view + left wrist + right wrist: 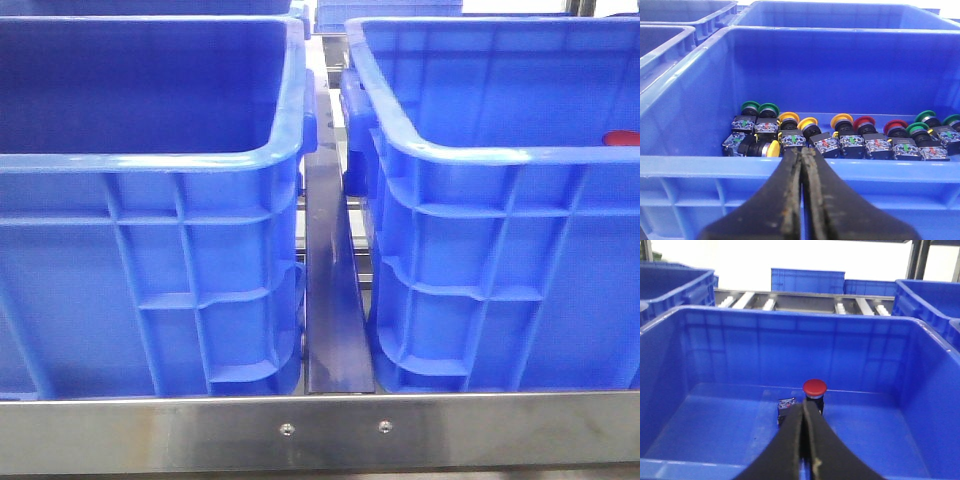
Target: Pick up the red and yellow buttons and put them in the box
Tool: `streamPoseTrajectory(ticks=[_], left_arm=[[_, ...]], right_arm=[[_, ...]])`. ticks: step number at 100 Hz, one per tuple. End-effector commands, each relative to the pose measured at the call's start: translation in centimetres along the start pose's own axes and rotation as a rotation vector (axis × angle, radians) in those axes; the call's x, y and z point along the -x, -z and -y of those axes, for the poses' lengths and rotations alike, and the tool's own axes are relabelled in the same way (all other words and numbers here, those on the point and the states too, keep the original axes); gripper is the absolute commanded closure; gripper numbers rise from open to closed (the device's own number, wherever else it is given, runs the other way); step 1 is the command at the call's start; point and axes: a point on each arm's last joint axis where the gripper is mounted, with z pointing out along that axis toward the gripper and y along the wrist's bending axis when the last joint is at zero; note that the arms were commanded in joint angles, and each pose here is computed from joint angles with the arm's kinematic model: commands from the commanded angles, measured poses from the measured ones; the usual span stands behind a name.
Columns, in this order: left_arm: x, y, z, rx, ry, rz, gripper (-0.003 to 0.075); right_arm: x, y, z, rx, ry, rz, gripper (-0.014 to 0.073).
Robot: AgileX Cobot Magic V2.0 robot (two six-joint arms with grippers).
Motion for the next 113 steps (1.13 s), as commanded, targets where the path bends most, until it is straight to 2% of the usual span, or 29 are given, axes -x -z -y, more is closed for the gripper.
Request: streamPoseTrajectory(ticks=[1,17,30,113], left_arm=[[0.2,0.2,0.0,0.0,0.01,0.089,0.0741],[0.2,0.2,0.0,0.0,0.01,0.089,0.0741],[0.3,0.2,0.0,0.0,0.01,0.091,0.0741],[0.3,0.2,0.0,0.0,0.01,0.091,0.0741]], right_arm=[[1.1,0.2,0.1,-0.016,0.012,0.148,0.0662],[-1.8,0.7,0.2,-0.05,-0.029,0.159,0.0662],[-2.5,1.0,0.2,-0.059,-0.008,0.081,0.0662],[-2.5,1.0,0.2,-0.058,-0.008,0.083,0.0662]])
